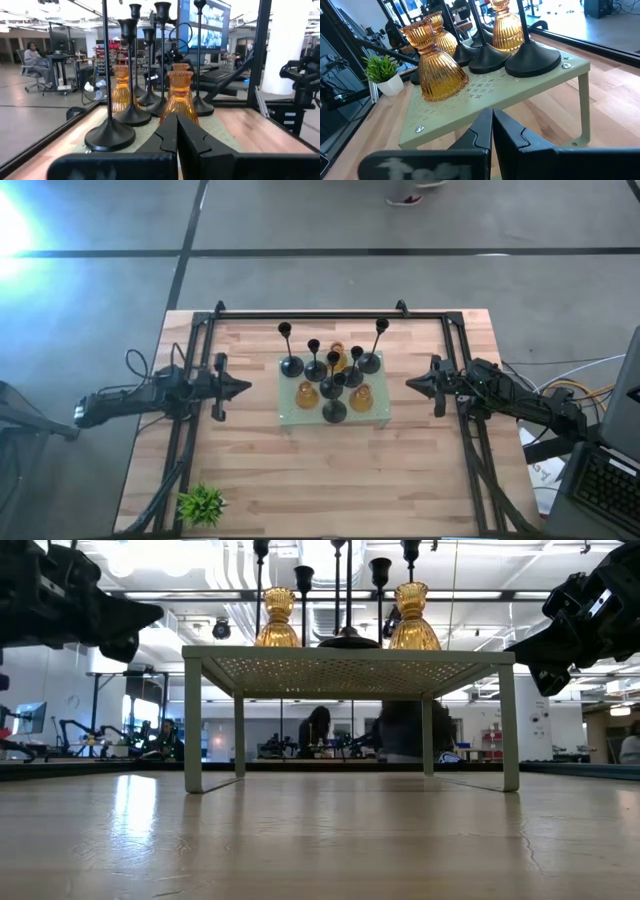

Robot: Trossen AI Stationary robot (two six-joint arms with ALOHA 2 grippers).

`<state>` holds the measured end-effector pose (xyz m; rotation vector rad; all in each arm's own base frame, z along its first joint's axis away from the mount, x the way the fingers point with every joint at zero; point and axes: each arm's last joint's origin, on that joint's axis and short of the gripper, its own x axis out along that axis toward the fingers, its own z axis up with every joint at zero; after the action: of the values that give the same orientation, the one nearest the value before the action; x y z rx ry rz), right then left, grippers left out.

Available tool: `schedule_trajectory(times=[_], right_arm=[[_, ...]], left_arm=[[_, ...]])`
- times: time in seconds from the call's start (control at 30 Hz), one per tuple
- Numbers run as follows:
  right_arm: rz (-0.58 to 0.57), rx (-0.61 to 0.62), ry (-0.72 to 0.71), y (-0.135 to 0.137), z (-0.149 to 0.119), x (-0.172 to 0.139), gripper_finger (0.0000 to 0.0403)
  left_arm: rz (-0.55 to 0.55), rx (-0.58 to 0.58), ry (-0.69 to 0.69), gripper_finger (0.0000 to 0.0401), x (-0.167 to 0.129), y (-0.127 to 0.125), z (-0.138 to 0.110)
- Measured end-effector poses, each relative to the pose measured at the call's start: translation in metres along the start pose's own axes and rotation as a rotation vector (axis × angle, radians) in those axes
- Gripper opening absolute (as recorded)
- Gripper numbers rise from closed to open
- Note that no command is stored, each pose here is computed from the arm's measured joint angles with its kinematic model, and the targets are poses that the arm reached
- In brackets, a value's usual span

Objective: Pick & Place candle stick holders
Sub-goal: Return to Home Position

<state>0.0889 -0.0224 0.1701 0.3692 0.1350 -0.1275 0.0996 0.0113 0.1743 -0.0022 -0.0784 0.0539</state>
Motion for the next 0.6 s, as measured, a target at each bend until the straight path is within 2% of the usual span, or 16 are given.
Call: schedule_trajectory(times=[0.1,0.23,0.6], right_arm=[[0.000,0.000,0.000,0.0000,0.0001,0.0000,0.0008],[0.000,0.000,0.000,0.0000,0.0000,0.0000,0.0008],[0.000,0.000,0.000,0.0000,0.0001,0.0000,0.0008]], left_arm=[[-0.015,0.024,0.017,0.0001,-0.0003,0.0029,-0.0016],[-0.029,0.114,0.045,0.0003,-0.0005,0.0036,-0.0045],[-0.007,0.070,0.095,0.0019,-0.0007,0.0043,-0.0094]])
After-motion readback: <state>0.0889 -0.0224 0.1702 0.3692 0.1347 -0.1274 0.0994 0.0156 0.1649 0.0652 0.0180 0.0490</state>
